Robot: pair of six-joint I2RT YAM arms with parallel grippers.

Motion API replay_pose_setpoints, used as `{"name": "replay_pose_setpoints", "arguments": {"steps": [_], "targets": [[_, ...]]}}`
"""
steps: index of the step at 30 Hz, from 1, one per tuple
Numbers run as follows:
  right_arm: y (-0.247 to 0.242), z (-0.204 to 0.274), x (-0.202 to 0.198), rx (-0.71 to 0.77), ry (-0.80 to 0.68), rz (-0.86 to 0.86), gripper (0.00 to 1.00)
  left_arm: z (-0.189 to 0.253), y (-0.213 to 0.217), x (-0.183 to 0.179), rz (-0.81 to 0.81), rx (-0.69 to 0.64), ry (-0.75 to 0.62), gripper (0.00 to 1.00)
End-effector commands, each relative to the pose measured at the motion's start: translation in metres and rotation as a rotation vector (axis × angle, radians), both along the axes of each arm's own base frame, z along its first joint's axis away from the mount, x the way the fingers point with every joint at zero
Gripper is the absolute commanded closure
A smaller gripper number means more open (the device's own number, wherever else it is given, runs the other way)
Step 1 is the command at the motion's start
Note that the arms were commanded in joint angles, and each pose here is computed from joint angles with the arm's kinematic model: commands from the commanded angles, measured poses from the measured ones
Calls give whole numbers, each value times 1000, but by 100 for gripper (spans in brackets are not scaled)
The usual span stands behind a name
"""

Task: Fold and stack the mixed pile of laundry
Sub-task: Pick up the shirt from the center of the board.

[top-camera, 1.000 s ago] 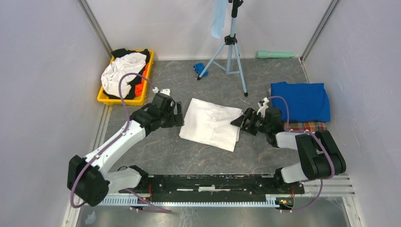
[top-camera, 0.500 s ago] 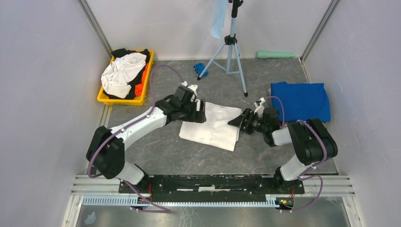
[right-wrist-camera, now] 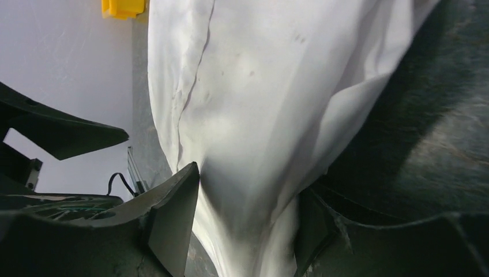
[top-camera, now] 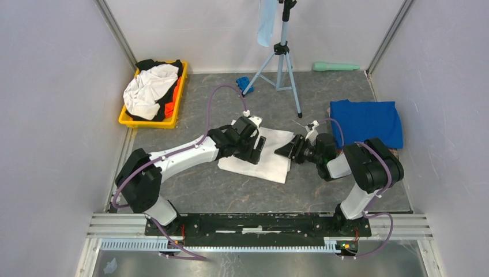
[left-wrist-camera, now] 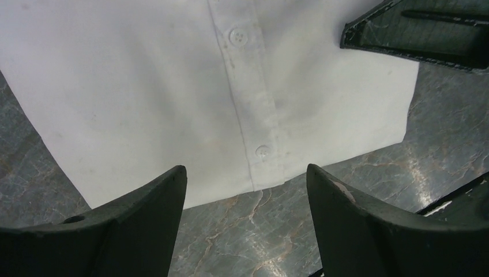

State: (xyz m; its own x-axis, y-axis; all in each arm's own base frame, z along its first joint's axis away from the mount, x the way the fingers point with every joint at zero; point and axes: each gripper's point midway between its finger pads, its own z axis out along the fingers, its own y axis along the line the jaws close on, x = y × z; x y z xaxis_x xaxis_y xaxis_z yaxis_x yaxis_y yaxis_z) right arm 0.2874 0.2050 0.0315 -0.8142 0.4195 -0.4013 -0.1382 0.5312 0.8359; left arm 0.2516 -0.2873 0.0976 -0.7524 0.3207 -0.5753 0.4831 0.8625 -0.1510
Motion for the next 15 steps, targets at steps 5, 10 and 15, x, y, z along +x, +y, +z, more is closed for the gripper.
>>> {"name": "replay_pose_setpoints", "arguments": {"steps": [5,10,15], "targets": [[16,-9,-8,54,21,20,42,17,18,-16,18,-39,-26,18],[19,1,-7,77,9,40,68,40,44,-30,41,-23,-50,17],[17,10,1,-45,4,91,94,65,86,-45,63,43,-112,16]]}}
